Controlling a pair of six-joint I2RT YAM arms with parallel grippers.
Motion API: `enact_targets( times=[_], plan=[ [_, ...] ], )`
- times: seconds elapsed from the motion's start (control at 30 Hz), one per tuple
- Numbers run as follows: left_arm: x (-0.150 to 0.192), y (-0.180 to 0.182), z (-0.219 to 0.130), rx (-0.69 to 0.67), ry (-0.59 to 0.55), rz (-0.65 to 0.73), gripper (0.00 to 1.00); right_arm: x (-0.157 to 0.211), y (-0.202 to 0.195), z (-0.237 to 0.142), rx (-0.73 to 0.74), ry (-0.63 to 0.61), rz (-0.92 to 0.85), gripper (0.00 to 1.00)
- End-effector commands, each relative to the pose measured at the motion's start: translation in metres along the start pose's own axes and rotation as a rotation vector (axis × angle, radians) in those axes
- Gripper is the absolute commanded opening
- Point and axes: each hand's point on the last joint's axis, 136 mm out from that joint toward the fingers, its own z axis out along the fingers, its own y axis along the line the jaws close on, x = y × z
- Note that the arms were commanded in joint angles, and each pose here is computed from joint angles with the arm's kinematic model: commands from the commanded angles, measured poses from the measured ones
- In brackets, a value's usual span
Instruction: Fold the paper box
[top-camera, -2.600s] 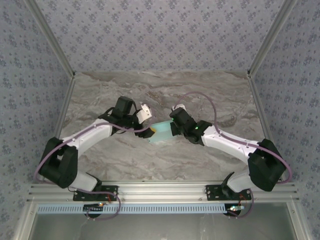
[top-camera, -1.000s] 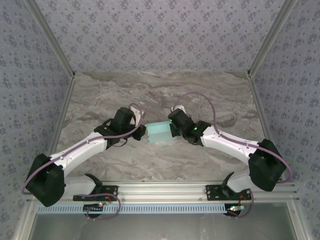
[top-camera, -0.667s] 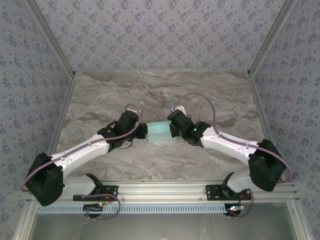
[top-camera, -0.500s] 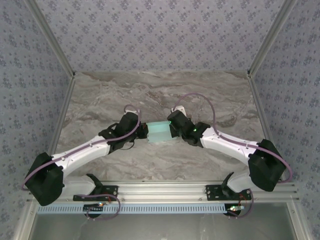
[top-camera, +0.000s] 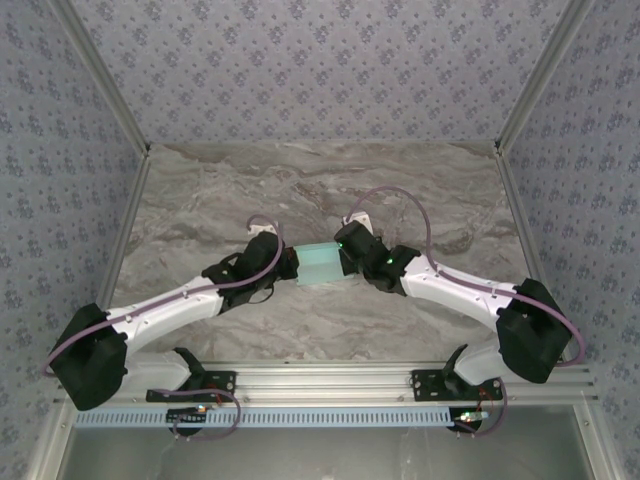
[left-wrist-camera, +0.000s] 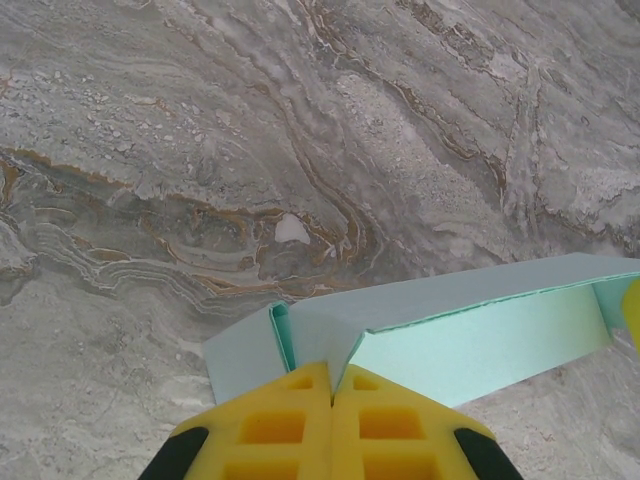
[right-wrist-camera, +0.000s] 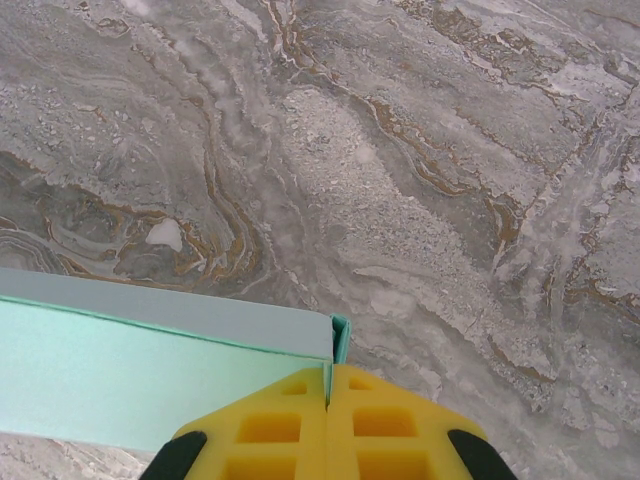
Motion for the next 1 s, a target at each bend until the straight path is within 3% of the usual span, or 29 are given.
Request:
enact_targets(
  times=[0.0, 0.3, 0.67, 0.8, 0.97],
  plan=[
    [0.009, -0.009, -0.002, 0.042, 0.022, -0.018, 0.0, 0.017, 0.007, 0.0, -0.029, 0.045, -0.014, 0.04],
    [0.019, 0.003, -0.001, -0.018, -0.017, 0.049, 0.0, 0.019, 0.005, 0.0, -0.018, 0.047, -0.019, 0.05],
    [0.015, 0.003, -0.005, -0.012, -0.061, 0.13, 0.13, 0.026, 0.002, 0.0, 0.002, 0.043, -0.032, 0.04],
    [0.009, -0.002, -0.011, 0.002, -0.072, 0.147, 0.21, 0.027, 0.002, 0.0, 0.009, 0.043, -0.037, 0.04],
    [0.004, -0.006, -0.022, 0.027, -0.087, 0.153, 0.38, 0.026, 0.001, -0.001, 0.014, 0.04, -0.041, 0.04]
  ],
)
